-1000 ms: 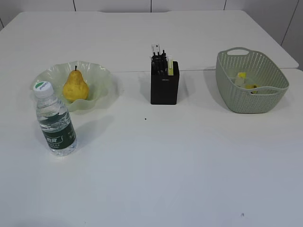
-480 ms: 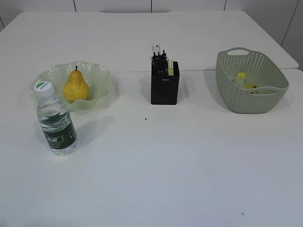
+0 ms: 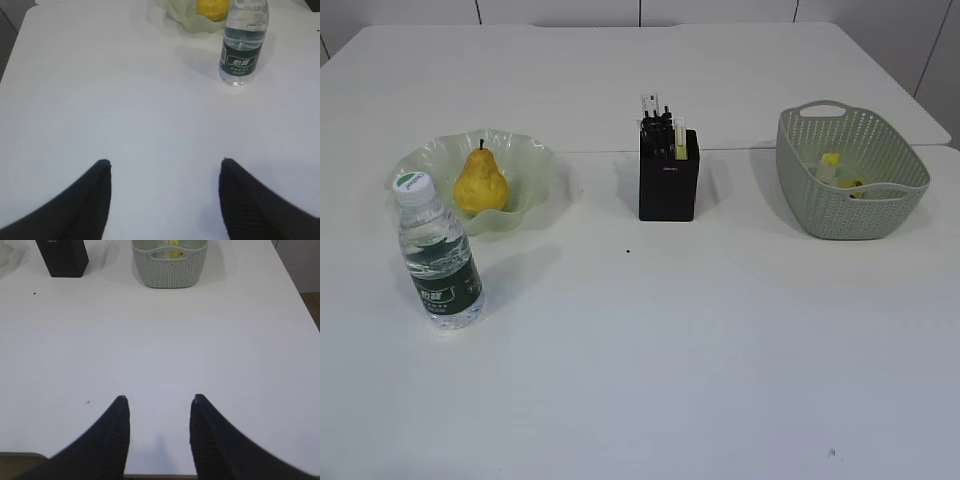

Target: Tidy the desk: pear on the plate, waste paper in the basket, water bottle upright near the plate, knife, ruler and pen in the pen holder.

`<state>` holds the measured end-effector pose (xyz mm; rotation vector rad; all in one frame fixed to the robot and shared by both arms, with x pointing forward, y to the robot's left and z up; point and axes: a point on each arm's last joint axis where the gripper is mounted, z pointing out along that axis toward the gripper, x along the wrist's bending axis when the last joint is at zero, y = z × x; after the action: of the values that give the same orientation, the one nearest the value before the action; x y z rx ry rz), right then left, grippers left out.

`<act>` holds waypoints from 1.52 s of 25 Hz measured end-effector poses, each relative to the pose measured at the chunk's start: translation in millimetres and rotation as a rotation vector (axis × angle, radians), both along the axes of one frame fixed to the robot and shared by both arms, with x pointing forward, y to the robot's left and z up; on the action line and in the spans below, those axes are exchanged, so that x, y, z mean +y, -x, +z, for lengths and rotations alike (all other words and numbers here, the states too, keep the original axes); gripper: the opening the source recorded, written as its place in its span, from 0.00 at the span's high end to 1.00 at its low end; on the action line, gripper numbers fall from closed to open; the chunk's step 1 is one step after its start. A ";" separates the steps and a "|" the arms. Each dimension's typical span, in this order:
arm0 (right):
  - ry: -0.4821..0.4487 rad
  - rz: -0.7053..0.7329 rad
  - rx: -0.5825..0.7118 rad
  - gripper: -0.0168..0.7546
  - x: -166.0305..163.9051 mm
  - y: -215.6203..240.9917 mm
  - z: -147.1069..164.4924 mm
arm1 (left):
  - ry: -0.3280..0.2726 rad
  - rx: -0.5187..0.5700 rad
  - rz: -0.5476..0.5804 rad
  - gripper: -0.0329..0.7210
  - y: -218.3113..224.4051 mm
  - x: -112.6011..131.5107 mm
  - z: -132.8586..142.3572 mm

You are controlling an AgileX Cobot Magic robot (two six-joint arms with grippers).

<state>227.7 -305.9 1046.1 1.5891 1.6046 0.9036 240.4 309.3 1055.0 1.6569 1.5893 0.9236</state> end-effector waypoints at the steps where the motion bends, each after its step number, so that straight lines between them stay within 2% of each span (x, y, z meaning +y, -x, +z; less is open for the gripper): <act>1: 0.000 0.000 0.000 0.58 0.0 0.0 0.0 | 0.000 0.000 0.013 0.32 0.1 0.0 0.0; 6: 0.000 -0.037 0.000 0.58 0.4 0.2 0.0 | 0.002 -0.047 0.086 0.33 8.3 0.1 -0.7; 12: 0.000 -0.073 0.000 0.58 0.8 0.4 0.0 | 0.002 -0.062 0.113 0.35 10.4 -0.1 -0.7; 19: 0.001 -0.074 0.000 0.58 0.6 0.4 0.0 | 0.008 -0.061 0.111 0.36 10.4 -0.8 -0.7; 24: 0.026 -0.063 0.000 0.58 0.3 0.4 0.0 | 0.067 -0.060 0.074 0.36 10.0 -6.4 -1.1; 30: 0.058 -0.003 0.002 0.58 3.5 0.4 -0.1 | 0.067 -0.060 0.074 0.38 10.0 -6.4 -1.1; 38: 0.064 0.005 0.003 0.58 3.8 0.4 -0.1 | 0.067 -0.060 0.074 0.39 10.0 -6.4 -1.1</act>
<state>227.3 -302.1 1046.0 1.5430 1.6243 0.8447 230.4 302.8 1053.9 1.5204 1.6326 0.9379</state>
